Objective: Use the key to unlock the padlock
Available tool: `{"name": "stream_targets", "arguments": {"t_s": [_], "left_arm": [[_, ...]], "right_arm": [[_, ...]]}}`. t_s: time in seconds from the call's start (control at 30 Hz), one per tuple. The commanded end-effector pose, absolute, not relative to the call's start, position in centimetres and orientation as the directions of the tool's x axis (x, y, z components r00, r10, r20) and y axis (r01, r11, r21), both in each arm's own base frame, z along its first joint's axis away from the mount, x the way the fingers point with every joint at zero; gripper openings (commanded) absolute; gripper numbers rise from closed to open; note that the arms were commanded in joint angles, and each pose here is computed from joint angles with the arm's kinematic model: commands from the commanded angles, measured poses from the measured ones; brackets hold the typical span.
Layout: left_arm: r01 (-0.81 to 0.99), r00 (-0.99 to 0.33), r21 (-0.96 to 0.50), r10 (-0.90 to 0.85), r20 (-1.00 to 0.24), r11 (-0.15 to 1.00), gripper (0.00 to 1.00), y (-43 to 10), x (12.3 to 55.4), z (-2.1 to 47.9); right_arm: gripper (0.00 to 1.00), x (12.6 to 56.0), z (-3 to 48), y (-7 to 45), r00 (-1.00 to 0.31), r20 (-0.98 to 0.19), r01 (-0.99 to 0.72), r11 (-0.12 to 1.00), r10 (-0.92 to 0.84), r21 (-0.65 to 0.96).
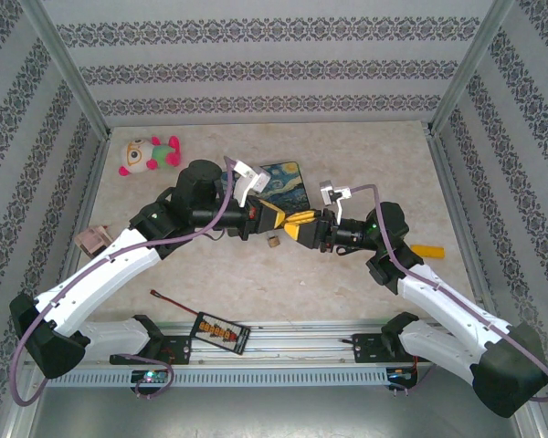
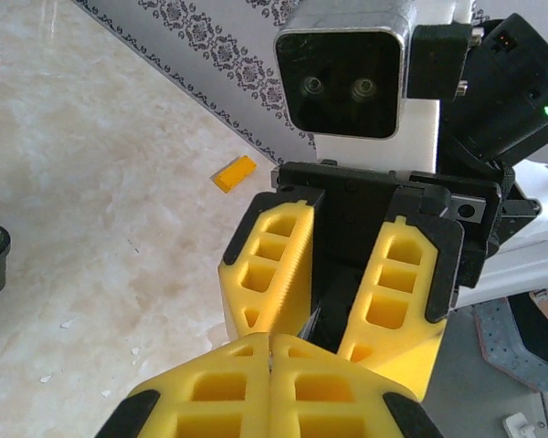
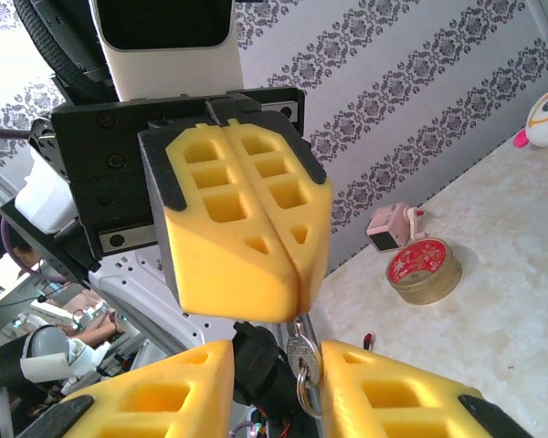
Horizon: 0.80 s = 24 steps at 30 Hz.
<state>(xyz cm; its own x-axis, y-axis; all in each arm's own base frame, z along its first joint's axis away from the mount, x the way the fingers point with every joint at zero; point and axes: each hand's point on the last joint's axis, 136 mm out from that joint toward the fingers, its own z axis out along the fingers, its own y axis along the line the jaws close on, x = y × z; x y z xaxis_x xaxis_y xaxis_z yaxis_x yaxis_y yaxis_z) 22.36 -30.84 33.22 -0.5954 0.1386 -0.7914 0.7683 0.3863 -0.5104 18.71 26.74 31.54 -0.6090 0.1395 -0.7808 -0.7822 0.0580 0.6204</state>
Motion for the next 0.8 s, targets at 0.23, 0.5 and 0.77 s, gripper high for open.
{"name": "stream_targets", "arguments": {"t_s": [0.23,0.5,0.77], "left_arm": [[0.782,-0.573,-0.515,0.08,-0.815,0.351,0.0,-30.58,22.38,35.02],[0.783,-0.574,-0.52,0.077,-0.815,0.342,0.0,-30.55,22.29,35.11],[0.773,-0.582,-0.532,0.053,-0.811,0.344,0.0,-30.27,22.51,35.17]], "right_arm": [[0.28,17.85,33.77,27.13,-0.558,-0.818,-0.826,-0.003,0.144,0.563],[0.22,17.87,33.85,27.3,-0.559,-0.817,-0.826,-0.013,0.14,0.563],[0.08,17.9,33.58,27.28,-0.563,-0.815,-0.824,-0.011,0.138,0.567]]}}
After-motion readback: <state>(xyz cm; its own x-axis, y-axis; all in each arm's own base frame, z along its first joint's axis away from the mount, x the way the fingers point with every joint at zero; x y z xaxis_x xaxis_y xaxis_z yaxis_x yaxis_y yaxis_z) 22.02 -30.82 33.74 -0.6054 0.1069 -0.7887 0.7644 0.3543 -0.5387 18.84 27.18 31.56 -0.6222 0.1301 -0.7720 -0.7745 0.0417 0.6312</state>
